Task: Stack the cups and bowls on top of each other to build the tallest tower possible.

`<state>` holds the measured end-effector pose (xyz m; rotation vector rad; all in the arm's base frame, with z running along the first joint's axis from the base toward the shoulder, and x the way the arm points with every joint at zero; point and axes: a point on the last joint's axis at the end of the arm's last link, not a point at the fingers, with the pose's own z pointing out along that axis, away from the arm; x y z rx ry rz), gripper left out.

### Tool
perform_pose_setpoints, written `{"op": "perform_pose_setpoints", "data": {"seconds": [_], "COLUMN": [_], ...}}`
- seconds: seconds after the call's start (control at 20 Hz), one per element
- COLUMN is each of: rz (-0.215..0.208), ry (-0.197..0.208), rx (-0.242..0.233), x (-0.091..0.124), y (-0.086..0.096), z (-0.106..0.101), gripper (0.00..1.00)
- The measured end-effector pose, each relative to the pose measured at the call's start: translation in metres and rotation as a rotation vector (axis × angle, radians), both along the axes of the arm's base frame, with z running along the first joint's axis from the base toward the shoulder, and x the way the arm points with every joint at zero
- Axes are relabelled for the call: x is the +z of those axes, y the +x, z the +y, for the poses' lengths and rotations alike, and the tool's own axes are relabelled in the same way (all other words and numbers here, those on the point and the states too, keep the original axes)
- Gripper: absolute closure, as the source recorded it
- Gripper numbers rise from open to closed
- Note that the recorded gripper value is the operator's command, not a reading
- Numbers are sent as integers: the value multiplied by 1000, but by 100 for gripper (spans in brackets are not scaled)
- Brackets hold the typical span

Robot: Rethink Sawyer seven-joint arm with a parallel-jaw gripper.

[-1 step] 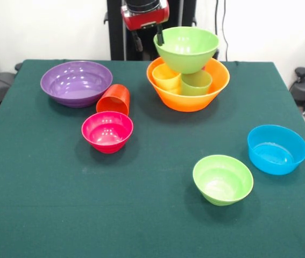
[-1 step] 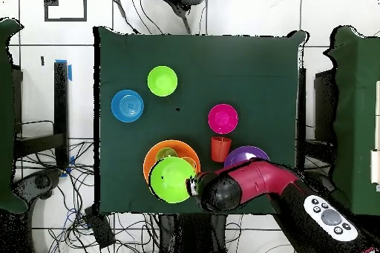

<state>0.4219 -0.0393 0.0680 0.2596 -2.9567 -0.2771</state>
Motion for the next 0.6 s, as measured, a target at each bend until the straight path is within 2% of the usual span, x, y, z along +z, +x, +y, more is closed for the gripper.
{"op": "perform_pose_setpoints", "data": {"seconds": [0.1, 0.25, 0.4, 0.45, 0.6], "rz": [-13, -27, -49, -60, -81], "ry": [-21, -36, -44, -45, -52], "rx": [9, 0, -77, -142, -252], "x": [4, 13, 40, 57, 86], "y": [1, 1, 2, 1, -2], "z": [-4, -12, -35, -53, -87], "gripper": [0, 0, 0, 0, 0]}}
